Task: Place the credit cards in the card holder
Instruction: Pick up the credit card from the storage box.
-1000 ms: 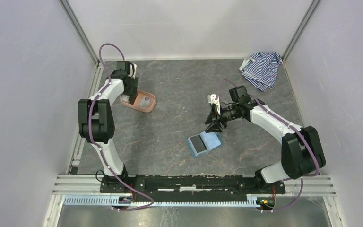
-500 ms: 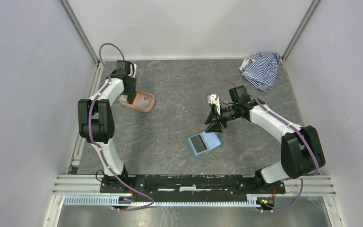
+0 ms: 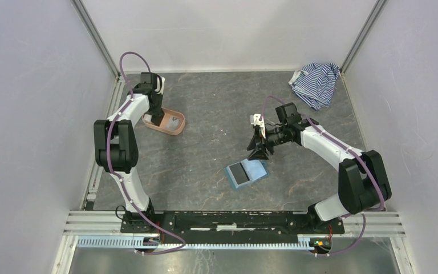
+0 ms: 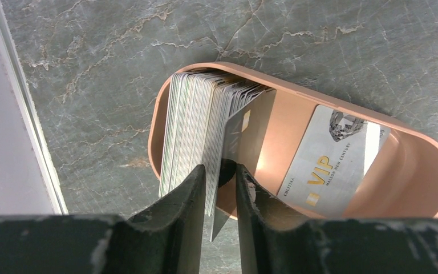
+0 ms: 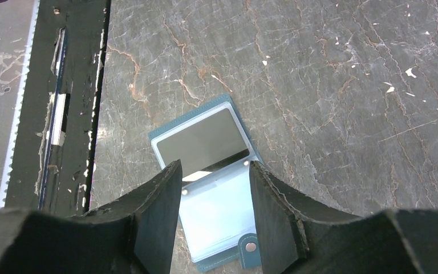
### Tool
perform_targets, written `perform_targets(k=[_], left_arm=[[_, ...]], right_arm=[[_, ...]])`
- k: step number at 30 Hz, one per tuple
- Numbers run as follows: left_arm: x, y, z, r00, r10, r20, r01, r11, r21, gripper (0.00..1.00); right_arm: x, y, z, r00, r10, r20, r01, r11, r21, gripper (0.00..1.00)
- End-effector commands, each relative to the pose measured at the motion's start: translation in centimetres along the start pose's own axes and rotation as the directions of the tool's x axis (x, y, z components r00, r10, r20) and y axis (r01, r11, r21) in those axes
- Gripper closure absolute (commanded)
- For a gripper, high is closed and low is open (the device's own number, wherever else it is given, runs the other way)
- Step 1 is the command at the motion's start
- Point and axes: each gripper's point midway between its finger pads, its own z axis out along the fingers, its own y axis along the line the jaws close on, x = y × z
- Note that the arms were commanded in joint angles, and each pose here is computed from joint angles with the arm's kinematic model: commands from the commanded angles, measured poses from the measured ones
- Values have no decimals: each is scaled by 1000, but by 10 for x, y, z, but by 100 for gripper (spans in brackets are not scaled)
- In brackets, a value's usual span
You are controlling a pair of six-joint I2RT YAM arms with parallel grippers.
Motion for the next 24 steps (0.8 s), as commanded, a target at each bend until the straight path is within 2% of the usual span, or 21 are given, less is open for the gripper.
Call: perform_targets(k=[1, 10, 24], left_arm=[[-16, 5, -6, 998, -42, 35, 42, 999, 4, 71], [-18, -2, -8, 998, -59, 35, 58, 997, 44, 89], [-29, -15, -25, 996, -75, 49, 68, 988, 139, 92]], right_arm=[[-13, -4, -2, 999, -41, 27, 42, 999, -11, 47], [-12, -4, -2, 999, -39, 23, 39, 999, -14, 47], [-12, -3, -2, 999, -39, 22, 39, 999, -19, 47]])
